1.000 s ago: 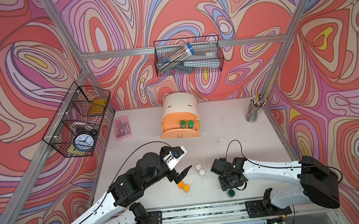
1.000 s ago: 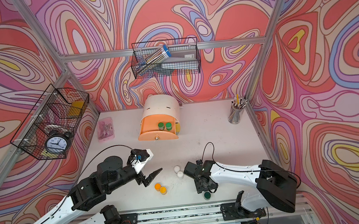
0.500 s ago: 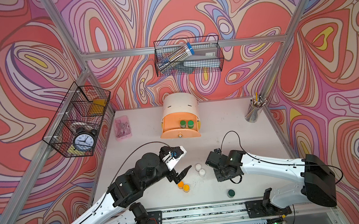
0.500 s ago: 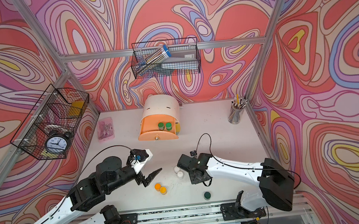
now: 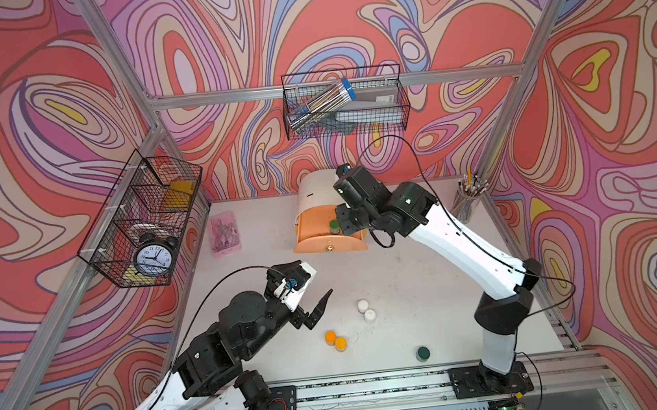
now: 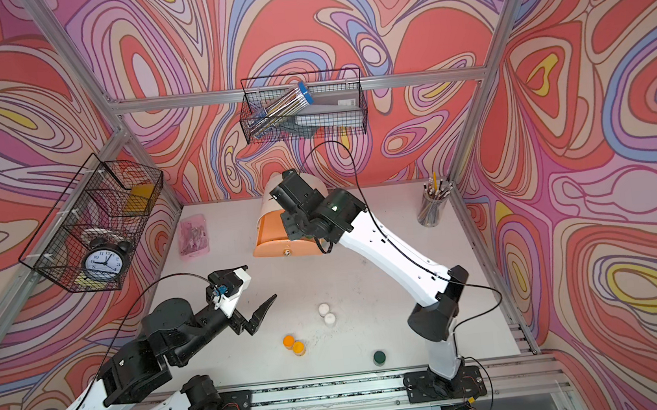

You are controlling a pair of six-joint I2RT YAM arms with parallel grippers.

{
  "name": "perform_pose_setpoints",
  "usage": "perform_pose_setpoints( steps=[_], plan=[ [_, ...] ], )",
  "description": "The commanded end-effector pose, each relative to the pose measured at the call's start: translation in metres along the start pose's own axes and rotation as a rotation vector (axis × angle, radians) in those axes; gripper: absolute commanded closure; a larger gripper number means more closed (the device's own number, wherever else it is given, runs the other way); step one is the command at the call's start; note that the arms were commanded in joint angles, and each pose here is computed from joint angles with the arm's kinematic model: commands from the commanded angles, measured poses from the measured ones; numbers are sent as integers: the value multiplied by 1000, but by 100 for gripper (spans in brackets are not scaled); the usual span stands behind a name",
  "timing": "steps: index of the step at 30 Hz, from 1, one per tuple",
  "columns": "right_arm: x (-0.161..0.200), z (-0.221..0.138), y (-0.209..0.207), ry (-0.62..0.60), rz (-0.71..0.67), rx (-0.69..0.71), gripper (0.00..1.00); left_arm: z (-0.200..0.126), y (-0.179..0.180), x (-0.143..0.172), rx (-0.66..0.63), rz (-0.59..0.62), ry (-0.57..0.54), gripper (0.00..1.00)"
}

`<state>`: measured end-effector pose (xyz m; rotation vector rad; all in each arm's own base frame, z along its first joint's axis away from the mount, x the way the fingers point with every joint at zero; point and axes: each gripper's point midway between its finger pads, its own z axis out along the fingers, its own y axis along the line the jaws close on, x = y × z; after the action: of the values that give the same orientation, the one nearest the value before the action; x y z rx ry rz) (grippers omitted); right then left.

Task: Put the paint cans in the drawer according to color
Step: Place the paint can in the drawer.

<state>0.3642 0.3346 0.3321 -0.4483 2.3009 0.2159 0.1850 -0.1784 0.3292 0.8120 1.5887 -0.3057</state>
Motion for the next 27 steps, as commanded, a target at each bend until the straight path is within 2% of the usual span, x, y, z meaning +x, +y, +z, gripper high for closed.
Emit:
perform_pose_setpoints(
  steps=[1,5,10,19,27],
  plan=[
    [16,31,11,107,-87,-31,69,-2,15,-5,-76,4,-22,1],
    [14,48,27,104,-79,-86,70,-2,18,-4,-89,2,-16,1],
    [12,67,27,92,-59,-85,70,-1,17,-3,-86,-1,-13,1],
    [44,108,26,208,-75,-70,65,1,15,-3,-71,-3,-11,1],
    [47,119,22,221,-75,-54,64,1,14,-3,-70,-1,-11,1]
  ],
)
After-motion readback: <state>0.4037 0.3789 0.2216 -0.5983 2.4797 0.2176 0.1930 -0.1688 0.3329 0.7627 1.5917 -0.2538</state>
